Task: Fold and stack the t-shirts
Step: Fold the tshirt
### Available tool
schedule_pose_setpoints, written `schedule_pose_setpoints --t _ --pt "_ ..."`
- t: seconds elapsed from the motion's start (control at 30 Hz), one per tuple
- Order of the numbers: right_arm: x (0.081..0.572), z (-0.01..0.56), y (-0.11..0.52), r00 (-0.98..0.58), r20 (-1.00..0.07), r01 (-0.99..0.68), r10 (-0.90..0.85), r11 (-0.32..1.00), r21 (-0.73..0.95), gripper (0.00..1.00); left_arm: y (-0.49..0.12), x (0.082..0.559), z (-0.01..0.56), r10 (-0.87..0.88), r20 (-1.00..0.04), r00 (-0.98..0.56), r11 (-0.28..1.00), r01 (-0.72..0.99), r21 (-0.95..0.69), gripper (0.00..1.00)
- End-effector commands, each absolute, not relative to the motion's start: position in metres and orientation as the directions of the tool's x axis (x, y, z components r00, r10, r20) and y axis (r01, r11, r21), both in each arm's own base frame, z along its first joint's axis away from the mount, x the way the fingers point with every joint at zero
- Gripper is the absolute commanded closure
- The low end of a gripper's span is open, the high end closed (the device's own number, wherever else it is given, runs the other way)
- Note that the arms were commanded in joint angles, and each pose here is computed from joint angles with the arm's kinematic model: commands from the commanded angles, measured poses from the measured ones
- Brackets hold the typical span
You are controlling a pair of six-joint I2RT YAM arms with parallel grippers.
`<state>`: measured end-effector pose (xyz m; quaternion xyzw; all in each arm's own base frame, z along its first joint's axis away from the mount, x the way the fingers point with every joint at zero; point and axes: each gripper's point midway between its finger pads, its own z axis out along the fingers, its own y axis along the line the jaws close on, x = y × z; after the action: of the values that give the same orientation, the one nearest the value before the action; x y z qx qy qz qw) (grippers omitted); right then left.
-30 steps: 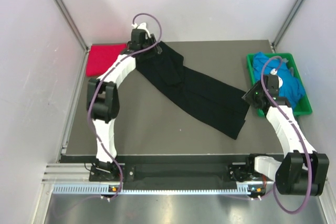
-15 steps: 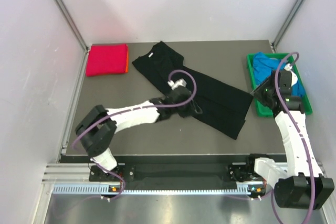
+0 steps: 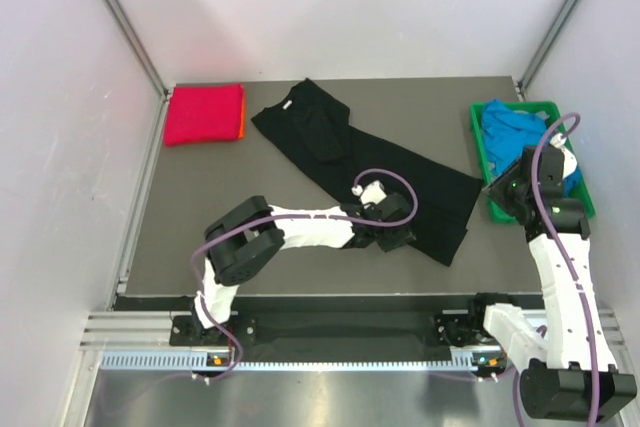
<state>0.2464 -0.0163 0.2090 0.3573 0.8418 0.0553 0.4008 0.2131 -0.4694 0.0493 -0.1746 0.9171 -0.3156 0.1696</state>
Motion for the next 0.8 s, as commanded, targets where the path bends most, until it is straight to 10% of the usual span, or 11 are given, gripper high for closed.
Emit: schedule_pose_setpoints --t 0.0,0.77 --pt "0.243 0.208 -0.025 -0.410 -0.655 0.575 0.635 0.738 0.355 0.65 -0.495 0.221 0.070 -0.484 -0.193 -0.853 0.684 -0.231 -0.692 0.60" --pt "0.236 0.195 -0.024 -0.404 -0.643 0.587 0.651 0.723 0.363 0.66 -0.508 0.193 0.026 -0.461 -0.149 -0.875 0.729 -0.277 -0.625 0.74"
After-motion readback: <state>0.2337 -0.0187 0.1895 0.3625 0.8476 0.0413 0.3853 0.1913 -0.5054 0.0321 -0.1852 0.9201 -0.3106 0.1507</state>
